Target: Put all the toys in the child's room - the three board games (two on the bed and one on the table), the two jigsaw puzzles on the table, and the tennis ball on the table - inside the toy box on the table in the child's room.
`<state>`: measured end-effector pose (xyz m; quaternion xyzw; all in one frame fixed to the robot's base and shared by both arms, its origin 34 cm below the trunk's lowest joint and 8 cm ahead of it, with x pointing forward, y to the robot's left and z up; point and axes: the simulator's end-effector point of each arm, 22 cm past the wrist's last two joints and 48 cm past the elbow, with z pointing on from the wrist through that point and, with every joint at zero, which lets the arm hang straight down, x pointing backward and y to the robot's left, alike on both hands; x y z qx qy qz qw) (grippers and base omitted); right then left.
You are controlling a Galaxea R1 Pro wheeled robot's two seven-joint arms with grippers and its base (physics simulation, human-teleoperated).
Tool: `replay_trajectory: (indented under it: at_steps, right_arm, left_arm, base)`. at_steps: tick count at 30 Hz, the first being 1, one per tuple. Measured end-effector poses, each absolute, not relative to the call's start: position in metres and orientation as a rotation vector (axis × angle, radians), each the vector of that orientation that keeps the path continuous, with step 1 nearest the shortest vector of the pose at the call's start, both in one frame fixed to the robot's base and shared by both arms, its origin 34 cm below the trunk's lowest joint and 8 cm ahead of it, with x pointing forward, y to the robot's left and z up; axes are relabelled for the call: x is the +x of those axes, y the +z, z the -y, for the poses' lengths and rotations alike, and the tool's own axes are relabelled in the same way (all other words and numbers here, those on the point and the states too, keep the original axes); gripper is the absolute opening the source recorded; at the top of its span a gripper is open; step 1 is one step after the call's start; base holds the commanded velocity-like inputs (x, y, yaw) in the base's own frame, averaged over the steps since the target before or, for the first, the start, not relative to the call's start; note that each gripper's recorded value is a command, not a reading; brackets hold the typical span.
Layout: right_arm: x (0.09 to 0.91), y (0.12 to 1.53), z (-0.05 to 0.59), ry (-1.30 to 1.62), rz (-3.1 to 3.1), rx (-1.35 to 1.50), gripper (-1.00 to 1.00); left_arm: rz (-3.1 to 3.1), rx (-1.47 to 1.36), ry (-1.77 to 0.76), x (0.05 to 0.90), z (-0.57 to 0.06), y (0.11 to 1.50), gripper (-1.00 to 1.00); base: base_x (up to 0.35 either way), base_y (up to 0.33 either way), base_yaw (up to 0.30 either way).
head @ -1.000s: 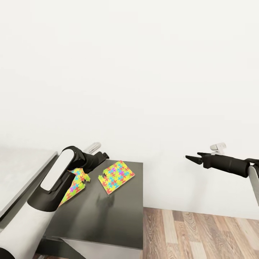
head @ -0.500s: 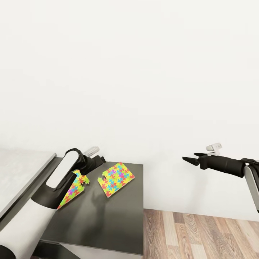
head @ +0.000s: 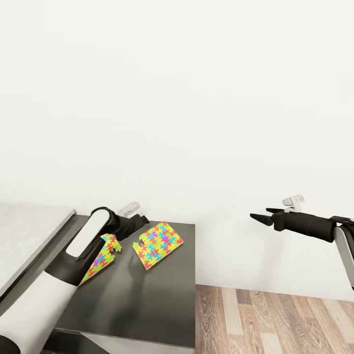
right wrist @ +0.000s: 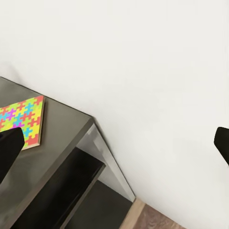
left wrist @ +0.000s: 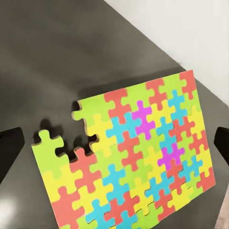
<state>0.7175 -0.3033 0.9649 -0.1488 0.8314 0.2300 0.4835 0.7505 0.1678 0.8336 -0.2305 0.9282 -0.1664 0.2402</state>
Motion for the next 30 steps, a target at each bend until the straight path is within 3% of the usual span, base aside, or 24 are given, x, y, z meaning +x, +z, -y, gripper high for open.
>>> replay_trajectory:
  at_steps: [9, 20, 30]
  right_arm:
    - [0.717, 0.965, 0.303, 0.560, -2.026, -0.362, 1.00]
    - [0.717, 0.964, 0.303, 0.563, -2.028, -0.362, 1.00]
    - [0.717, 0.964, 0.303, 0.564, -2.029, -0.361, 1.00]
  left_arm:
    - [-2.547, -0.639, -0.447, 0.749, -0.172, 0.829, 1.00]
    - [-2.568, -0.656, -0.324, 0.755, -0.196, 0.792, 1.00]
    - [-2.540, -0.607, -0.367, 0.763, -0.190, 0.788, 1.00]
  base:
    - [0.156, 0.000, -0.002]
    - [0.018, 0.000, 0.000]
    - [0.000, 0.000, 0.000]
